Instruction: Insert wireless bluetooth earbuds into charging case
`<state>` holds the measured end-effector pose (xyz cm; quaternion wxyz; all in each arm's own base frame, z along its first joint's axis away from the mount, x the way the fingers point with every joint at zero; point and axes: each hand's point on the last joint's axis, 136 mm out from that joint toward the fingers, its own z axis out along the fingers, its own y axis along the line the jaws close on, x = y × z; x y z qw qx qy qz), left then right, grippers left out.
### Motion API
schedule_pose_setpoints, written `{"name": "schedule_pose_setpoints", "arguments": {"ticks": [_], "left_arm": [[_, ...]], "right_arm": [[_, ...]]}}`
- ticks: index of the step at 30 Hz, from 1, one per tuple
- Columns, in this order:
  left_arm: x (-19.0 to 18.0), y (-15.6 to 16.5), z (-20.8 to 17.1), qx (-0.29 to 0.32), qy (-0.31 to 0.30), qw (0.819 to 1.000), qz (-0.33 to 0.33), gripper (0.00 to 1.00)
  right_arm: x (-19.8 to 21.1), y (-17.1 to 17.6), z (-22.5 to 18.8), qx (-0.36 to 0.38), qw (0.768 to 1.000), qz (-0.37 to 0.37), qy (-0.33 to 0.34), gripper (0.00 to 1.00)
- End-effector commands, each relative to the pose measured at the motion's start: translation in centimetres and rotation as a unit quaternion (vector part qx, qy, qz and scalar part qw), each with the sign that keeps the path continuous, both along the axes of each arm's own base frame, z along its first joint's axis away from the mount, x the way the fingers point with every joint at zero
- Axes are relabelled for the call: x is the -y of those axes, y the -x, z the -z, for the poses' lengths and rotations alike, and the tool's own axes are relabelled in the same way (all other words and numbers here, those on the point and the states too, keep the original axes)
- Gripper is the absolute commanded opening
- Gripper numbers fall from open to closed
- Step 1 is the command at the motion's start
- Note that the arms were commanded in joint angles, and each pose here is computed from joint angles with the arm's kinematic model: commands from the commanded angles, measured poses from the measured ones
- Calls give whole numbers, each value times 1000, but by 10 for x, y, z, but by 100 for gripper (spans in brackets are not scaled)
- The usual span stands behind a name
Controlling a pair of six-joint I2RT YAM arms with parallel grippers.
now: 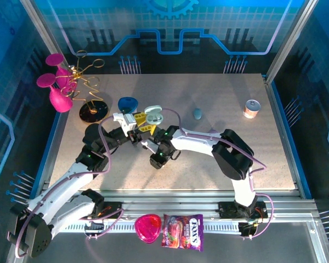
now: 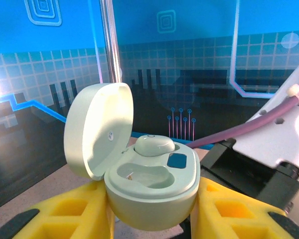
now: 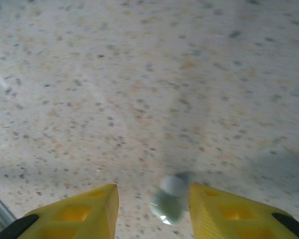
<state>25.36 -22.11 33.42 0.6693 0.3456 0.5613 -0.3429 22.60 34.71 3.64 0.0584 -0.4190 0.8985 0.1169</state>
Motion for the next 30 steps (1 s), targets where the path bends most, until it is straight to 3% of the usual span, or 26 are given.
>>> {"name": "schedule_pose_setpoints", "arguments": {"ticks": [1,16,30], "left_arm": [[-2,1,-20,24,9,1000,-5,38],[-1,-1,-21,27,9,1000,-5,38],[-3,2,-22,28,8,1000,-9,38]], "right_arm": [[17,-14,-7,15,999,43,5,41],[-6,1,-9,1,998,43,-40,40],[-23,10,9,-21,999,6,-23,41]]}}
